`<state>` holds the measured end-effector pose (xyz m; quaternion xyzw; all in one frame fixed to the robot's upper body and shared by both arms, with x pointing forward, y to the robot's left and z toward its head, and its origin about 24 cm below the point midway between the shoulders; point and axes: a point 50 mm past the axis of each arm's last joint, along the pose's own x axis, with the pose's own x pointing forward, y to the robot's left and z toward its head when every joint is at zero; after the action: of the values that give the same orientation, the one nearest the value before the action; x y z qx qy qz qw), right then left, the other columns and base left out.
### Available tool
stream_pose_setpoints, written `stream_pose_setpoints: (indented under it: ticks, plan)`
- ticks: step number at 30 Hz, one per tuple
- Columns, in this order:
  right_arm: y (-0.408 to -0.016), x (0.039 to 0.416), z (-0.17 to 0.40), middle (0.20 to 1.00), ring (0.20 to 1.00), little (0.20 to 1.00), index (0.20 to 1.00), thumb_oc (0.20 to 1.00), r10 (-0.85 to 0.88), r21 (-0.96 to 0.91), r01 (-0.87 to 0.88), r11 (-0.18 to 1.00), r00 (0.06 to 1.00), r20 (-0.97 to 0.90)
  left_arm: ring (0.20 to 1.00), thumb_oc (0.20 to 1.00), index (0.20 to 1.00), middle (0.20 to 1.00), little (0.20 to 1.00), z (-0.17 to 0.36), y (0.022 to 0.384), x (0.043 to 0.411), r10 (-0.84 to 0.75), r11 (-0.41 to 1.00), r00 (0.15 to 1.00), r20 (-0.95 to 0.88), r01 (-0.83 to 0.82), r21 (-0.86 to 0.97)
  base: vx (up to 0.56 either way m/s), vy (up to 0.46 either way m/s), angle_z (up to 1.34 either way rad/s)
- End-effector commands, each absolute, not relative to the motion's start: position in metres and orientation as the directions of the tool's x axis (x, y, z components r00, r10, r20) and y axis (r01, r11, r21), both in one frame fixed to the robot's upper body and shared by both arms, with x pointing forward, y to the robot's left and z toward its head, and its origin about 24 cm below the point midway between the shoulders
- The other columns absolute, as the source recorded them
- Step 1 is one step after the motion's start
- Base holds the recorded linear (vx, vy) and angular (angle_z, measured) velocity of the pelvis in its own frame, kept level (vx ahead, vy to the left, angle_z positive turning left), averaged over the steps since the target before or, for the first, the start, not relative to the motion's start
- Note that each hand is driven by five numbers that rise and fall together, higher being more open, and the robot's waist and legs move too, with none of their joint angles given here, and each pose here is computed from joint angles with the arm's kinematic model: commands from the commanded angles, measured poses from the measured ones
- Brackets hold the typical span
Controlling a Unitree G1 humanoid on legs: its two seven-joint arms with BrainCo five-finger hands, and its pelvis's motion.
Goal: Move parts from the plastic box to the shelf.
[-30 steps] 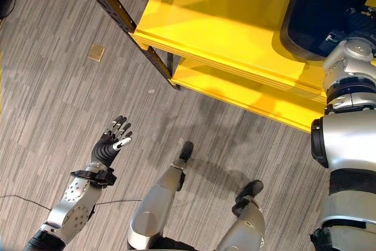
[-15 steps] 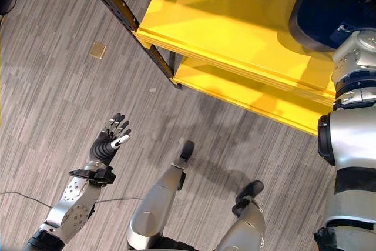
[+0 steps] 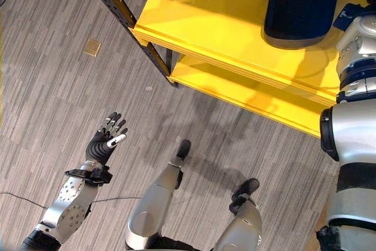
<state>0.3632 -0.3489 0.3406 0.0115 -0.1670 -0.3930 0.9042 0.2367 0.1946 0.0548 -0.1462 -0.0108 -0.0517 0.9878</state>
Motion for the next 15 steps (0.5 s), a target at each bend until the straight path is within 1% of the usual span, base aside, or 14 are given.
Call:
stream_pose_setpoints:
  ticks: [1, 3, 8, 9, 10, 12, 13, 14, 15]
  plan:
    - [-0.341, 0.342, 0.405, 1.0, 1.0, 1.0, 1.0, 1.0, -0.676, 0.273, 0.64, 0.719, 0.551, 0.489, 1.0, 1.0, 1.0, 1.0, 1.0, 0.083, 0.209, 0.243, -0.053, 0.956, 0.984, 0.173, 0.1, -0.277, -0.03, 0.003, 0.0]
    - [-0.34, 0.343, 0.405, 1.0, 1.0, 1.0, 1.0, 1.0, -0.674, 0.27, 0.639, 0.72, 0.553, 0.49, 1.0, 1.0, 1.0, 1.0, 1.0, 0.084, 0.209, 0.243, -0.052, 0.957, 0.984, 0.171, 0.098, -0.273, -0.02, -0.002, 0.0]
    - [-0.322, 0.35, 0.407, 1.0, 1.0, 1.0, 1.0, 1.0, -0.621, 0.251, 0.593, 0.765, 0.577, 0.531, 1.0, 1.0, 1.0, 1.0, 1.0, 0.083, 0.21, 0.245, -0.059, 0.957, 0.984, 0.166, 0.103, -0.27, -0.04, -0.01, -0.05]
    - [-0.313, 0.355, 0.406, 1.0, 1.0, 1.0, 1.0, 1.0, -0.588, 0.215, 0.58, 0.786, 0.591, 0.553, 1.0, 1.0, 1.0, 1.0, 1.0, 0.082, 0.211, 0.245, -0.063, 0.958, 0.985, 0.161, 0.105, -0.268, -0.05, -0.009, -0.12]
    - [-0.313, 0.355, 0.406, 1.0, 1.0, 1.0, 1.0, 1.0, -0.588, 0.215, 0.58, 0.786, 0.591, 0.553, 1.0, 1.0, 1.0, 1.0, 1.0, 0.082, 0.211, 0.245, -0.063, 0.958, 0.985, 0.161, 0.105, -0.268, -0.05, -0.005, -0.13]
    - [-0.294, 0.363, 0.4, 1.0, 1.0, 1.0, 1.0, 1.0, -0.51, 0.118, 0.561, 0.819, 0.619, 0.598, 1.0, 1.0, 1.0, 1.0, 1.0, 0.082, 0.211, 0.246, -0.063, 0.958, 0.985, 0.163, 0.106, -0.268, -0.06, 0.005, -0.07]
    - [-0.293, 0.364, 0.398, 1.0, 1.0, 1.0, 1.0, 1.0, -0.506, 0.113, 0.56, 0.82, 0.62, 0.6, 1.0, 1.0, 1.0, 1.0, 1.0, 0.082, 0.212, 0.246, -0.062, 0.958, 0.985, 0.163, 0.104, -0.267, -0.06, 0.004, -0.09]
    - [-0.287, 0.367, 0.394, 1.0, 1.0, 1.0, 1.0, 1.0, -0.473, 0.047, 0.57, 0.82, 0.63, 0.616, 1.0, 1.0, 1.0, 1.0, 1.0, 0.082, 0.213, 0.246, -0.061, 0.959, 0.985, 0.164, 0.103, -0.263, -0.04, 0.006, -0.1]
    - [-0.283, 0.369, 0.39, 1.0, 1.0, 1.0, 1.0, 1.0, -0.457, 0.033, 0.561, 0.827, 0.637, 0.621, 1.0, 1.0, 1.0, 1.0, 1.0, 0.082, 0.213, 0.246, -0.061, 0.959, 0.984, 0.164, 0.104, -0.263, -0.13, 0.052, -0.11]
